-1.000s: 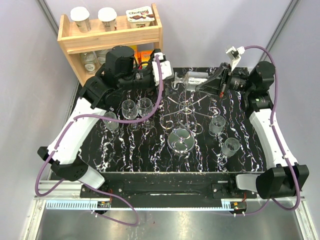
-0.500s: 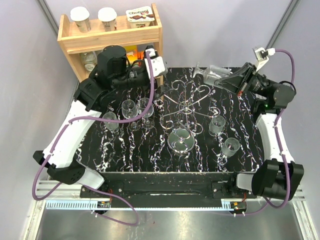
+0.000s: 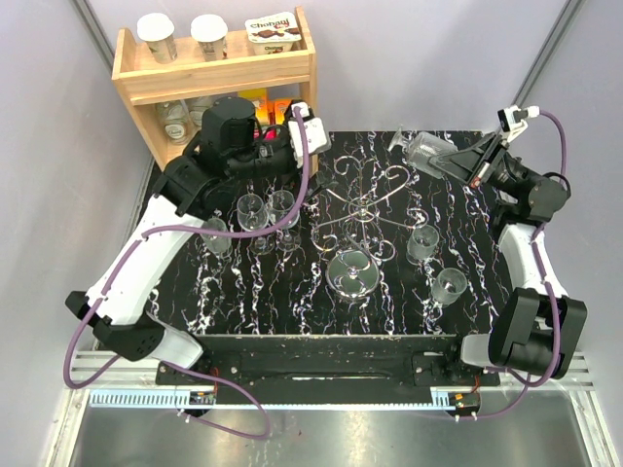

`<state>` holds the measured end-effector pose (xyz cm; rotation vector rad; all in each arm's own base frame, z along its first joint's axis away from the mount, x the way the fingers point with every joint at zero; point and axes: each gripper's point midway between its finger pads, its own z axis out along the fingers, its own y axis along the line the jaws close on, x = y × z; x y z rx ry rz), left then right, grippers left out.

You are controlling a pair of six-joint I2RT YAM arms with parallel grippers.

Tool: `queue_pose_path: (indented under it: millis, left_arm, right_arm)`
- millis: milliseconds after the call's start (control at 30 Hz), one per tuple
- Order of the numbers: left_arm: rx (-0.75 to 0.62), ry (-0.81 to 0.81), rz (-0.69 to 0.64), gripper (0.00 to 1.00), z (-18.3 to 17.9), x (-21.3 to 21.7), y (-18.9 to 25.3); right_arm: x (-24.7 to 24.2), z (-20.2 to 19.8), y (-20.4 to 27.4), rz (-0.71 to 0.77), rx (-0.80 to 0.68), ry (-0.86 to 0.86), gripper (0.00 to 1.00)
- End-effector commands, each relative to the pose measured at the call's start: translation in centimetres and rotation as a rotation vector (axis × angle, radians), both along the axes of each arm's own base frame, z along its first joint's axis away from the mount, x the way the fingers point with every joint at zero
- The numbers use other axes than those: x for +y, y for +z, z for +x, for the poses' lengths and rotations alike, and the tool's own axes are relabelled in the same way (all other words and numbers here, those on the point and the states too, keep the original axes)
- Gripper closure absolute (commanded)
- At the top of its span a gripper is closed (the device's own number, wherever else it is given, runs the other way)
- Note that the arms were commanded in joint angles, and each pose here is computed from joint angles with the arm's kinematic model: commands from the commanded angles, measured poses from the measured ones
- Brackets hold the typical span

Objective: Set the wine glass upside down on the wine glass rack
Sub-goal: Adjust the wine glass.

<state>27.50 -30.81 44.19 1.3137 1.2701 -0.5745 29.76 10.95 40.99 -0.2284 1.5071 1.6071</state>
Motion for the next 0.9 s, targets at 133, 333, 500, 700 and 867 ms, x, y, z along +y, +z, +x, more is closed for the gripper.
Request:
queue_pose_path:
  millis: [133,333,500,700,867]
  left_arm:
    - [-0.080,0.043,-0.052,0.01,-0.3,1.3,2.4]
    - [-0.048,0.004,-0.055,0.01,-1.0,0.8,2.0]
    - [-0.032,0.017,0.043,0.03,-1.1,-0.9,-0.1]
    - [-0.013,0.002,0.051,0.05,-1.6,-1.6,-0.4]
    - [0.010,0.001,-0.026,0.04,-1.9,-2.1,0.9]
  right_arm:
    - [0.3,-3.4,3.5,-0.023,-0.333,-0.044,1.00]
    - [0.6,-4.1,3.9,-0.047,-0.348,-0.029,1.00]
    - [0.9,-4.8,3.8,-0.073,-0.366,-0.022,1.00]
    - [1.2,-6.0,3.5,-0.111,-0.383,-0.006,1.00]
    - [1.5,-6.8,3.6,-0.143,-0.395,0.010,1.00]
